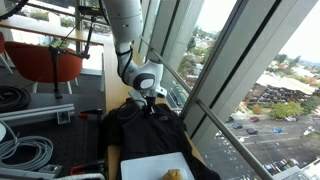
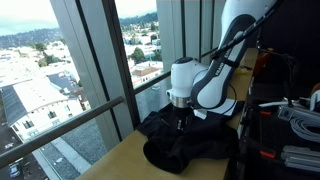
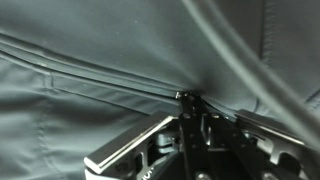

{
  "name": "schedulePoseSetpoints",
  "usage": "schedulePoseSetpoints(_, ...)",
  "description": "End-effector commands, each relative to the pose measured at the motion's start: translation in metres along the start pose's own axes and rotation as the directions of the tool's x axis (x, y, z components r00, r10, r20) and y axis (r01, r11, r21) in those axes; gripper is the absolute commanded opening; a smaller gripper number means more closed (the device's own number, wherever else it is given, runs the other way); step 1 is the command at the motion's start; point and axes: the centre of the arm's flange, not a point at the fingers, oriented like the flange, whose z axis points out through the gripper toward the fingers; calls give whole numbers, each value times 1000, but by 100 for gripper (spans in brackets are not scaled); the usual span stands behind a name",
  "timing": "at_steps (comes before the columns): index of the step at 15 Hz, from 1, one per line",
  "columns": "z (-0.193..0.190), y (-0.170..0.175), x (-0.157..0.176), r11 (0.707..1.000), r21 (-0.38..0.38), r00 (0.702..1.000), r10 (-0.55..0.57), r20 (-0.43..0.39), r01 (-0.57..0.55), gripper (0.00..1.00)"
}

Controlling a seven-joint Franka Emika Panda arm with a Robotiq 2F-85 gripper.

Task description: Close the zip of the jersey

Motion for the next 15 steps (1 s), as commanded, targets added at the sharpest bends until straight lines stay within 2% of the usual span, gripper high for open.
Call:
schedulePoseSetpoints(1, -2, -46, 11, 999, -18, 999, -29, -20, 29, 2)
schedulePoseSetpoints(15, -27, -119, 31, 993, -23, 990, -116, -74, 115, 2)
